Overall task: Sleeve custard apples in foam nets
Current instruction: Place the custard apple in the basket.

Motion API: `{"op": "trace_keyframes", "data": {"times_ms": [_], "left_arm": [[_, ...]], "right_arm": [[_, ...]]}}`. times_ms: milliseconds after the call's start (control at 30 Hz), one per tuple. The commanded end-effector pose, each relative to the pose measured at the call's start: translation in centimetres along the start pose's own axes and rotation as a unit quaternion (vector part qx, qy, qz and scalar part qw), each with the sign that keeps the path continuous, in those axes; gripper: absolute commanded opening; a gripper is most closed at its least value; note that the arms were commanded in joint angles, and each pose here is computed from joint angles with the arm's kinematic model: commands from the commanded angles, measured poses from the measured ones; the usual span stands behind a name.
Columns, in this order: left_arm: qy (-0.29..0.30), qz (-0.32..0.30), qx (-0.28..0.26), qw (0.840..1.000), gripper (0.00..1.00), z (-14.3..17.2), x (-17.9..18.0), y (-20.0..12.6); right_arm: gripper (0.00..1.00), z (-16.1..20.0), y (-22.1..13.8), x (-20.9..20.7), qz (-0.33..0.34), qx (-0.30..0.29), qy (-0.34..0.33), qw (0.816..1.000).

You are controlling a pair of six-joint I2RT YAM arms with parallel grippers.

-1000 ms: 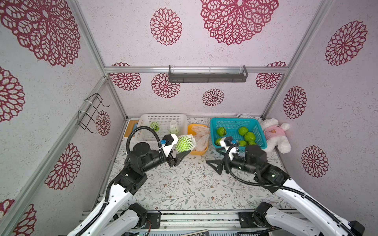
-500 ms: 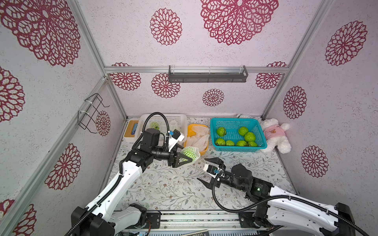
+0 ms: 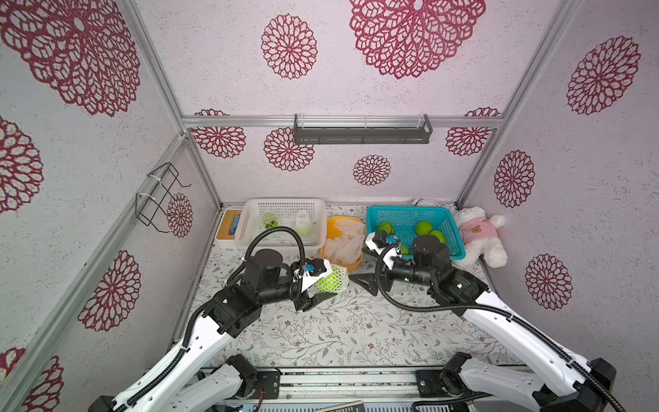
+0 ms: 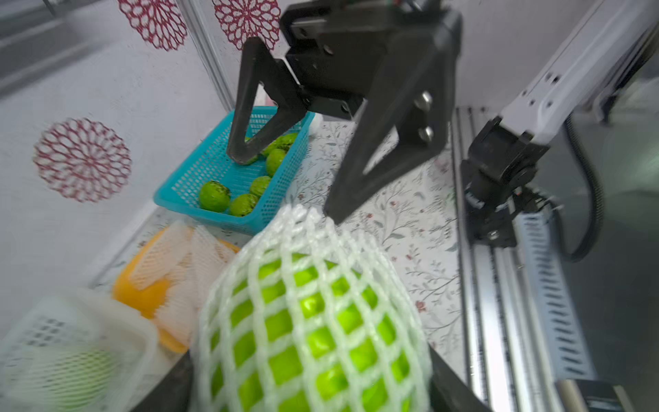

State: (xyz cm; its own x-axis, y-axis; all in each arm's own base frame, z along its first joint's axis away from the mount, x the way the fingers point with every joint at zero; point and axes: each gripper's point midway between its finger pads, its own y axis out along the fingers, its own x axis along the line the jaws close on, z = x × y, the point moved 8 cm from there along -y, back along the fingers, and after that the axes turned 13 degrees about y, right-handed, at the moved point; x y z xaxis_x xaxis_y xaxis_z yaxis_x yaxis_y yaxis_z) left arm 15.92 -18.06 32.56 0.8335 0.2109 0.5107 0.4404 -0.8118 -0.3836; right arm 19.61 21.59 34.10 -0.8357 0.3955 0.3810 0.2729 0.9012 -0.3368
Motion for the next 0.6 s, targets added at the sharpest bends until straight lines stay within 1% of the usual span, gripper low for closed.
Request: {"op": "trace_keyframes", "data": {"times_ms": [0,67,167,267,333,400,500,567], "left_arm": [[0.158,-0.111,0.103,0.976,0.26,0.8,0.6,0.0],[0.217,-0.126,0.114,0.961,0.26,-0.1,-0.5,0.1],[0.289,-0.129,0.116,0.942,0.25,-1.6,-2.2,0.2],[0.336,-0.121,0.12,0.926,0.25,-2.5,-3.8,0.5],[0.345,-0.113,0.121,0.924,0.24,-2.5,-4.4,0.7],[0.334,-0.106,0.12,0.929,0.24,-2.3,-4.7,0.6],[0.329,-0.113,0.115,0.93,0.24,-2.0,-4.6,0.3],[0.313,-0.117,0.109,0.936,0.24,-1.9,-4.2,-0.1]], "right_arm": [[0.98,2.9,-0.1,1.4,-0.137,0.133,0.145,0.971],[0.98,3.3,0.3,0.6,-0.109,0.146,0.15,0.972],[0.98,3.8,1.0,-1.2,-0.066,0.161,0.157,0.972],[0.98,3.7,1.9,-2.1,-0.069,0.176,0.166,0.968],[0.97,3.5,2.3,-2.3,-0.071,0.181,0.166,0.967],[0.97,3.3,2.3,-2.2,-0.074,0.181,0.16,0.968],[0.97,3.0,1.7,-1.7,-0.075,0.17,0.148,0.972],[0.97,2.8,1.0,-1.3,-0.067,0.16,0.136,0.975]]}}
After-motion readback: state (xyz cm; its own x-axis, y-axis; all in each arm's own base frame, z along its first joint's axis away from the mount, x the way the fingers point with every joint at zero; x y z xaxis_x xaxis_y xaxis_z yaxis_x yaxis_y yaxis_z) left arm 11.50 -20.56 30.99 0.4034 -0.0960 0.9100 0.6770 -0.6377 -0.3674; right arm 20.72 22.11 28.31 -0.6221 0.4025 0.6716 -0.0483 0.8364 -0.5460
